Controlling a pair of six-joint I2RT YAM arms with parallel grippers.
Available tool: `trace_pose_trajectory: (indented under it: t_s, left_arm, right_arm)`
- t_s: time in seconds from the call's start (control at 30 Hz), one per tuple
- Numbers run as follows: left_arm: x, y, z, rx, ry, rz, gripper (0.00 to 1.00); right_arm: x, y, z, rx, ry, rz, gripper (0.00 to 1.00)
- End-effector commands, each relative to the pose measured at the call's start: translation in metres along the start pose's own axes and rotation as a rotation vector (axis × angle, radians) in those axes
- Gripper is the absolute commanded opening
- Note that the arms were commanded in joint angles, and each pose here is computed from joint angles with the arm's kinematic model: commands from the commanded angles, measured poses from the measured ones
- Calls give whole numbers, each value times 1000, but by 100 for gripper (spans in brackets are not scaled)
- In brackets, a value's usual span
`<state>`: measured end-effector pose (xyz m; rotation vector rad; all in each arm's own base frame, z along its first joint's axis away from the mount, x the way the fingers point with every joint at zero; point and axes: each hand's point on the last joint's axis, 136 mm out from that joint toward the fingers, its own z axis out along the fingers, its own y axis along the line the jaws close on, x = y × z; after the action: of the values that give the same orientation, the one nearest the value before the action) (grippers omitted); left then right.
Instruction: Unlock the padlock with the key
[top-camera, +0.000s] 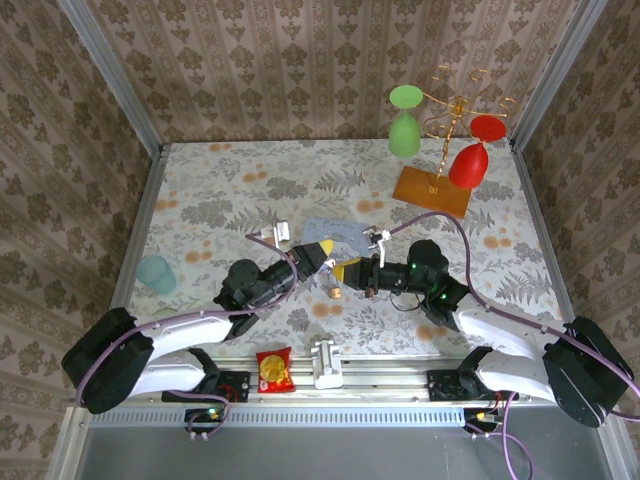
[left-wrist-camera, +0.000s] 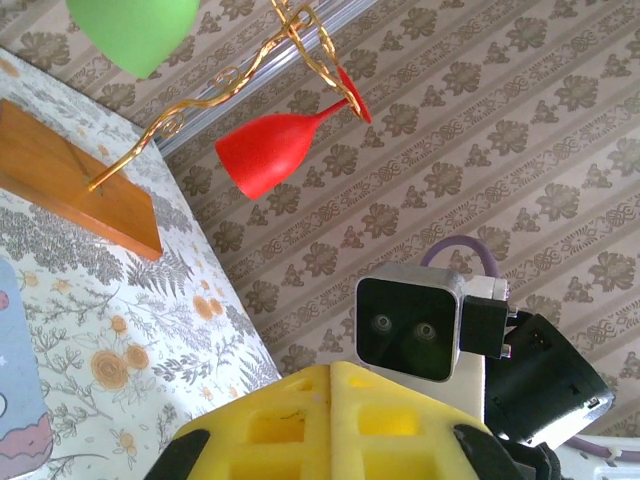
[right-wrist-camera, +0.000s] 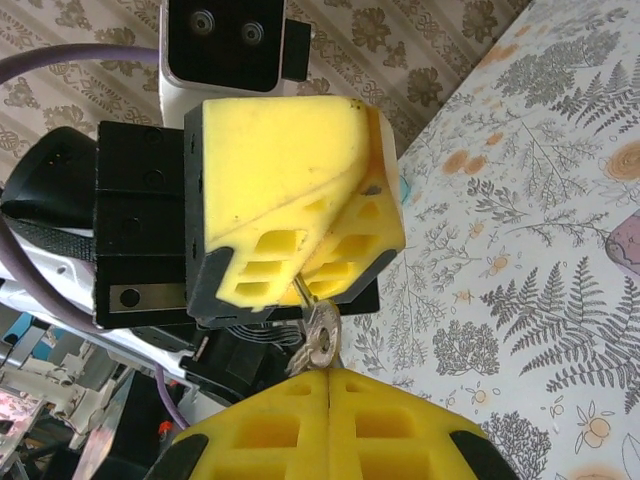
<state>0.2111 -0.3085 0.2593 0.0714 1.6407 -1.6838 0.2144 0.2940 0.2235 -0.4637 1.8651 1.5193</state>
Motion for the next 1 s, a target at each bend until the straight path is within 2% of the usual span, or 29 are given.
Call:
trace_pose_trajectory:
  t_s: [0.0,0.07,0.13,0.23,0.33,0.5,0.77,0.97]
  left_arm:
    - [-2,3,4,-10,-2,-31,0]
    - [-1,3,5,-11,5,-35,0]
    - [-1,4,5,-9,0,-42,0]
    - [-3,3,3,-10,-7,-38,0]
    - [-3,3,0,-20,-9,-27,0]
    - [-5,-2,-1,-12,-5,-22,0]
    - [-5,-3,-2,-4,-11,-28,0]
    - [-5,-3,-3,-4,-12,-30,0]
  right_arm:
    - [-9,6,2,-21,-29,-25,0]
    - [-9,7,3,-25,-24,-28,0]
    - [-9,7,5,-25,-17,-26,8]
    - [-10,6,3,-25,-35,-23,37]
    - [-14,6,0,-32,-62,-18,50]
    - [-16,7,3,-47,-63,-10,49]
    - [-21,14,8,-103,-64,-1,30]
    - [-20,14,7,-102,-67,1,22]
